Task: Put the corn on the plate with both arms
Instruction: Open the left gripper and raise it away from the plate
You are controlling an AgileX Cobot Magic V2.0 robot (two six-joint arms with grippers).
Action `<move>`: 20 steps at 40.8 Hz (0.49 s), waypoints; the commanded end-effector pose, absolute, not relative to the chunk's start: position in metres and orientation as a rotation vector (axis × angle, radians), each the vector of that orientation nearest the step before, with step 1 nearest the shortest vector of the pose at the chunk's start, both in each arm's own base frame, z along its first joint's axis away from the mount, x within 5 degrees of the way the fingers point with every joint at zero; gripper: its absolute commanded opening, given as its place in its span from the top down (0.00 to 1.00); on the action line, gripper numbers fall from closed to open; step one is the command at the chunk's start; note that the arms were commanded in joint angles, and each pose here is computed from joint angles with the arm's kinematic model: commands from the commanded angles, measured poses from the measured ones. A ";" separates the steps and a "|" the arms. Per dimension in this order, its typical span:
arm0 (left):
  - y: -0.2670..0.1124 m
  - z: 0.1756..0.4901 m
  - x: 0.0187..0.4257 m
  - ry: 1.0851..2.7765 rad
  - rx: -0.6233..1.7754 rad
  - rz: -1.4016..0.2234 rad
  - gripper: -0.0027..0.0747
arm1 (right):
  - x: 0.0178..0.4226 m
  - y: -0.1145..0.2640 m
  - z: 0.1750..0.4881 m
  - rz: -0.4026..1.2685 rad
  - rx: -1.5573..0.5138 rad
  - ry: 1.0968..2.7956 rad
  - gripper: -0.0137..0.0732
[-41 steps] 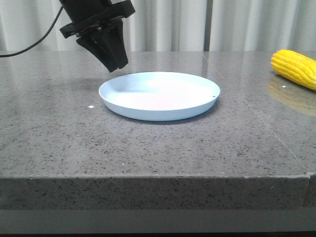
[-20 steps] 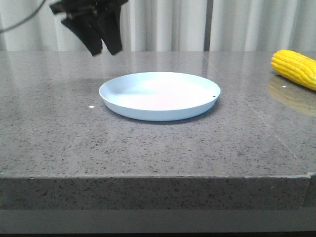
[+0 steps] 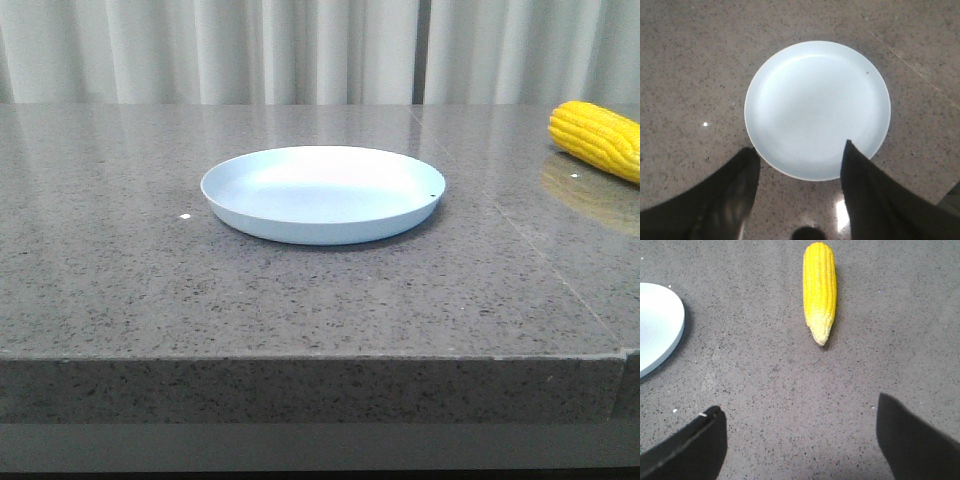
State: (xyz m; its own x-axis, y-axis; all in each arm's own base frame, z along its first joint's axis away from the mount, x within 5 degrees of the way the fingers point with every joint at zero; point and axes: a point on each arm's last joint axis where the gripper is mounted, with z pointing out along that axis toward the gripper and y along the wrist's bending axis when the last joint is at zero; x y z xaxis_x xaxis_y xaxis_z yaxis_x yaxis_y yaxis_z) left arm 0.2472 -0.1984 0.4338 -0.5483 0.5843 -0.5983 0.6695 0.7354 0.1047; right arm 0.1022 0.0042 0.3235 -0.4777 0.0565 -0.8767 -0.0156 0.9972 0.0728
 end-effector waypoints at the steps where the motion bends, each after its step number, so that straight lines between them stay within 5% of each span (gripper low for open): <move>1: -0.179 0.457 0.221 2.192 0.859 -0.235 0.49 | 0.106 0.003 0.339 0.075 0.028 1.974 0.12; 20: -0.101 0.418 0.133 2.050 0.655 -0.321 0.49 | 0.106 0.003 0.339 0.075 0.028 1.974 0.12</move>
State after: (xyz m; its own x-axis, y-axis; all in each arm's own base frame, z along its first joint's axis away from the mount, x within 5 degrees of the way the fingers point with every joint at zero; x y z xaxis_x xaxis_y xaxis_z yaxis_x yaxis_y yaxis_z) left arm 0.1472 -0.1109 0.4114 -0.4997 0.4149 -0.7603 0.5789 0.8130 0.0632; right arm 0.1022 0.0042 0.3235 -0.4777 0.0565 -0.8767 -0.0156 0.9972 0.0728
